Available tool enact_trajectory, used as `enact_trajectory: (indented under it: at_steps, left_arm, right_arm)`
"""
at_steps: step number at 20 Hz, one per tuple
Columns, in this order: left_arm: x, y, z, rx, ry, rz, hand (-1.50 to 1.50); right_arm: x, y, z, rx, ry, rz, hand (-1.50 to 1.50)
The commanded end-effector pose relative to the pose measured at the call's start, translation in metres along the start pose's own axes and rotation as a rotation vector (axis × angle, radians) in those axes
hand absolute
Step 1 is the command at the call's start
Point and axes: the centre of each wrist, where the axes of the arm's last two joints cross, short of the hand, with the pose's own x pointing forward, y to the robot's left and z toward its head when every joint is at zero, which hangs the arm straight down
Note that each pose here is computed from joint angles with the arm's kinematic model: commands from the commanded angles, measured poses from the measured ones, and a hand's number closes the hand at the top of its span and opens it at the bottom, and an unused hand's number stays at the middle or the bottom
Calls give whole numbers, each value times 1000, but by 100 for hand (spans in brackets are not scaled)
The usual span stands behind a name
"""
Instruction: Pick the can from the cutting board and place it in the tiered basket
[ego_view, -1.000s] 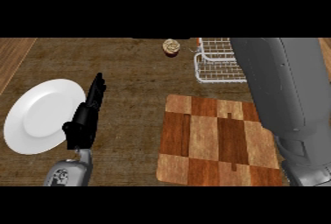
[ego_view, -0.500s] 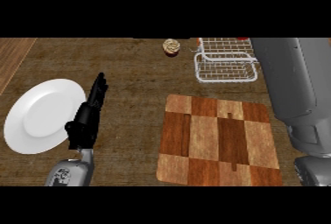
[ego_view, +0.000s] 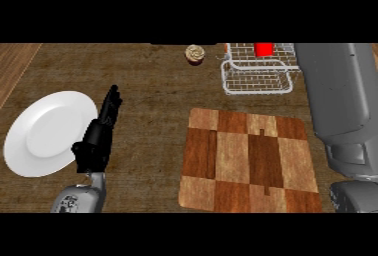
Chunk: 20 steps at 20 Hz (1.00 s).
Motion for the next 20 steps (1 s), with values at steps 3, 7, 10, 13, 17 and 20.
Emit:
enact_trajectory:
  at_steps: [3,7,10,13,17,20]
  left_arm:
    - [-2,7,8,18,5,-1,0]
    - [-12,11,10,51,38,3,0]
    - [-2,20,5,43,17,-13,0]
    - [-12,17,13,51,27,-12,0]
    - [-10,6,12,59,46,-2,0]
    - [-6,22,8,62,26,-21,0]
  right_arm:
    - [-21,-43,-3,-152,66,-190,-150]
    - [-62,-82,-8,-212,186,-288,-150]
    - [-104,-96,0,-241,226,-375,-150]
    - [-145,-123,18,-233,215,-445,-150]
    - [-199,-152,56,-245,179,-442,-150]
    - [-248,-167,81,-214,169,-470,-150]
